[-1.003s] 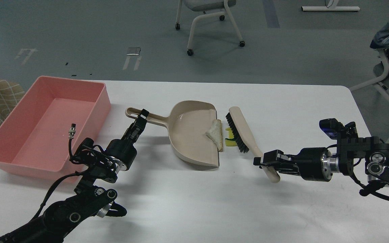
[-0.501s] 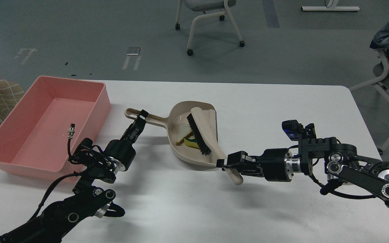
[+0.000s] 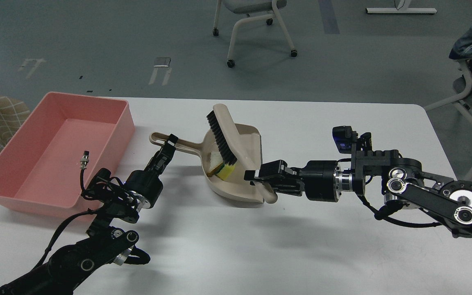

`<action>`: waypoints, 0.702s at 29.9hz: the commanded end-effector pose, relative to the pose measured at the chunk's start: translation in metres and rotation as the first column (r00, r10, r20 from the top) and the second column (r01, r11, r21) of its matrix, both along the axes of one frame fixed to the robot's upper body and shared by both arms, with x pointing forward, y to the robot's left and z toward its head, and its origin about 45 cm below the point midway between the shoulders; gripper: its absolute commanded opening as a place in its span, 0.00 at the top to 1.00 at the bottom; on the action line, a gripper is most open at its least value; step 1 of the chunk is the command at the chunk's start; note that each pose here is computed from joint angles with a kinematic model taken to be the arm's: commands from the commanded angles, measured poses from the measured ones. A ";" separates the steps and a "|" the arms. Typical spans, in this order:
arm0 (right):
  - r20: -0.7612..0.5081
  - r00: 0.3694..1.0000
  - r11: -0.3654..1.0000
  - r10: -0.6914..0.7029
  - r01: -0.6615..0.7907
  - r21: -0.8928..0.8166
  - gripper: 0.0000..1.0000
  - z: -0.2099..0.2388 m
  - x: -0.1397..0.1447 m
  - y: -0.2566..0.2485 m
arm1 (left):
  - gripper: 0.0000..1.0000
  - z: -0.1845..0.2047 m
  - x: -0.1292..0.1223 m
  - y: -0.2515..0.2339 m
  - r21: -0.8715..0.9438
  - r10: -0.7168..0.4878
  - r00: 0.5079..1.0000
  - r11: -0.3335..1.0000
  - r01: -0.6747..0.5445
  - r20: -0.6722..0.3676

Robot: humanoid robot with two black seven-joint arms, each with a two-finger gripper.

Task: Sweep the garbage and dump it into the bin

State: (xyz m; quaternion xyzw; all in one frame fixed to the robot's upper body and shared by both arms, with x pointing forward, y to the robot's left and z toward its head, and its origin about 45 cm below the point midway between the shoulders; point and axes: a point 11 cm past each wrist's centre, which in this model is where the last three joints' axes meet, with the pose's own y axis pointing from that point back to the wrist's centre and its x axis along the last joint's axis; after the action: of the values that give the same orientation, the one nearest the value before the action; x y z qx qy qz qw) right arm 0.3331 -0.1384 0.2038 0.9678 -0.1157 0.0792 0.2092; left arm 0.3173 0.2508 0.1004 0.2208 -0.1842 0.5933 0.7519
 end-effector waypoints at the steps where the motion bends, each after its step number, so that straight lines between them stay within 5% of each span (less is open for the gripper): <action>1: -0.029 0.999 0.999 -0.030 0.030 0.021 0.92 -0.002 -0.001 -0.006 | 1.00 0.000 0.000 -0.001 -0.001 -0.001 1.000 1.000 0.001 0.000; 11: 0.029 0.995 0.996 -0.093 0.092 0.018 0.92 0.020 0.016 -0.032 | 1.00 0.000 0.001 0.000 -0.010 0.007 1.000 1.000 -0.007 -0.002; 21: 0.113 0.964 0.959 -0.242 0.255 -0.123 0.91 0.045 0.026 -0.131 | 1.00 -0.001 0.003 -0.001 -0.145 0.081 0.995 0.985 -0.089 -0.057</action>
State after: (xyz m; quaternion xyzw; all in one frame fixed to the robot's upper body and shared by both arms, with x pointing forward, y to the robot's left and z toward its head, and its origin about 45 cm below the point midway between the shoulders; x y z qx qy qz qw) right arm 0.3591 -0.2423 0.2436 0.9351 -0.2198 0.1049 0.2573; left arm 0.3199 0.2488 0.1022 0.1992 -0.1465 0.6154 0.7484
